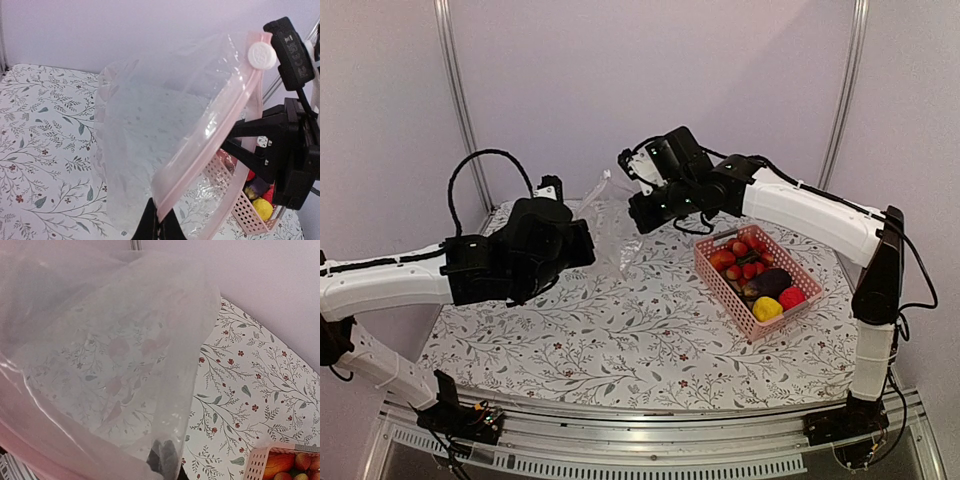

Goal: Place the food in the zip-top bag and seal the zipper
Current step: Adjust the zipper on the zipper food storage bag.

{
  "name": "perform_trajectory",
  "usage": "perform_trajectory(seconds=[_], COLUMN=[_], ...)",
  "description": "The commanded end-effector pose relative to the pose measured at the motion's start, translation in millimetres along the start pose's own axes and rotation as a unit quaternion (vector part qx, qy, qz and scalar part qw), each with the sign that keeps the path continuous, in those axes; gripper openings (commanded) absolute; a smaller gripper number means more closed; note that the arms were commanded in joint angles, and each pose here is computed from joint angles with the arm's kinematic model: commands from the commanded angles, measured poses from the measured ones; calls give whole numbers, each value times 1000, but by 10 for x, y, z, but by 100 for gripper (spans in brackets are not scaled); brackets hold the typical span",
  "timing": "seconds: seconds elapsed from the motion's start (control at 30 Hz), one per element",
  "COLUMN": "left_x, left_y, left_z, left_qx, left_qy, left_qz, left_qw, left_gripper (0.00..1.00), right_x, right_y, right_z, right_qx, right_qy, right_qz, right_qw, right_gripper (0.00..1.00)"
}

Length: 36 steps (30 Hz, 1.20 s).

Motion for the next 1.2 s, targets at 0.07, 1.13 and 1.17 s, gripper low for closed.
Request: perform_trajectory(seconds=[0.07,1.13,1.17], left_x=[123,197,227], left_y=[94,214,264], left_z=[104,418,429], left_qx=[27,-85,-92], left_qy=[-6,34,39], left_qz=[-37,-9,-11], left_qw=[999,996,995], left_gripper=[0,0,0], right_x=[-52,1186,1268], right_y=[-118,-178,-224], right_z=[-192,167,79], right_qx=[-21,142,137], right_qy=[-75,224,221], right_qz=[16,-67,-67], right_qw=[997,962,963], right_gripper=[0,65,66])
Point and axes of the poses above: each gripper's point midway between its finger pads, its own x axis back along the fingers, its own z axis along the line the jaws close on, y = z × x, the point moved 5 cm from there along x, back along the fingers, and after that the axes turned 7 degrees about x, right-handed, at the moved point
